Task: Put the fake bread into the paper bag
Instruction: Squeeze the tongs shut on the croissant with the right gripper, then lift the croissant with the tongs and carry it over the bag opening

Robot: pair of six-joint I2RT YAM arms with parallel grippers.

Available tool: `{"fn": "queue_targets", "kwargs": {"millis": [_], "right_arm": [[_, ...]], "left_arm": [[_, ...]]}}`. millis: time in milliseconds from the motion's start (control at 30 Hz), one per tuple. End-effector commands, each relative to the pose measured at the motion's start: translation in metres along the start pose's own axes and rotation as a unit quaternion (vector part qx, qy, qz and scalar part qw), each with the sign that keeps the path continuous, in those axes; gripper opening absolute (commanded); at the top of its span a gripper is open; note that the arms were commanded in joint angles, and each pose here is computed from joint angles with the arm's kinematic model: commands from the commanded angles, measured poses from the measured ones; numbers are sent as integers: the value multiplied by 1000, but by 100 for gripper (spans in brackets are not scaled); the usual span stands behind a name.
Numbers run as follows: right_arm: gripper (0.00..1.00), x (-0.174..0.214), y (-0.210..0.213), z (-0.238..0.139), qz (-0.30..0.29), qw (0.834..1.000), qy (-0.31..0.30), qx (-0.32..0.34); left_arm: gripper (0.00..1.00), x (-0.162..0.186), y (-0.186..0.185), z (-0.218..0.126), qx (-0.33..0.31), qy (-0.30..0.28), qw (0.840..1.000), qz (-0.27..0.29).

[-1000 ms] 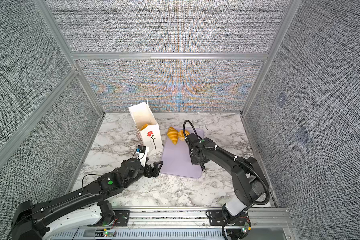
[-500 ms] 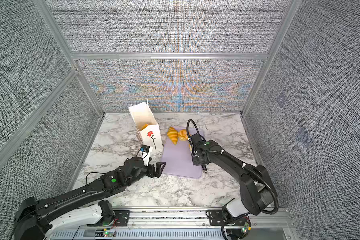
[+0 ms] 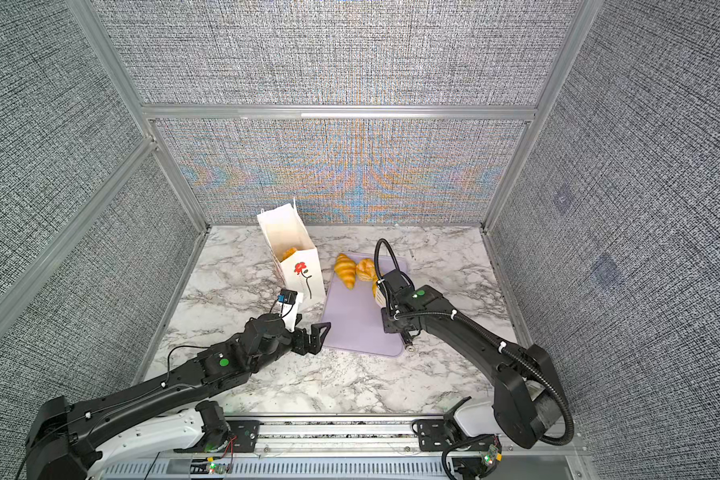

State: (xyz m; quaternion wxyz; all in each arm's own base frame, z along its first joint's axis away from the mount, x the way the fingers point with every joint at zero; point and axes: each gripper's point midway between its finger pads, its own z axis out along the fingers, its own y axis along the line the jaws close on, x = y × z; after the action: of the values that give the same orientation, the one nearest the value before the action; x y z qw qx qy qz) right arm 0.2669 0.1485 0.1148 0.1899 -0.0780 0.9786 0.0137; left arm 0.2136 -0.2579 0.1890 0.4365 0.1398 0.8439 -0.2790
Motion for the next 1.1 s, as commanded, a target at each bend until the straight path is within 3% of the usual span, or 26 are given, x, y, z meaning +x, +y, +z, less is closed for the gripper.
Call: {"fn": "queue_targets", "kwargs": {"millis": [0,1067], "right_arm": [[32,-7,6,-6,10,1000,-16,-10],[32,-45,65,-48,-27,994,-79,-76]], "left_arm": [[99,-9,0,-4,-3,-15,1000,-1],[99,-26,33,-37,-85,-48,995,13]]}}
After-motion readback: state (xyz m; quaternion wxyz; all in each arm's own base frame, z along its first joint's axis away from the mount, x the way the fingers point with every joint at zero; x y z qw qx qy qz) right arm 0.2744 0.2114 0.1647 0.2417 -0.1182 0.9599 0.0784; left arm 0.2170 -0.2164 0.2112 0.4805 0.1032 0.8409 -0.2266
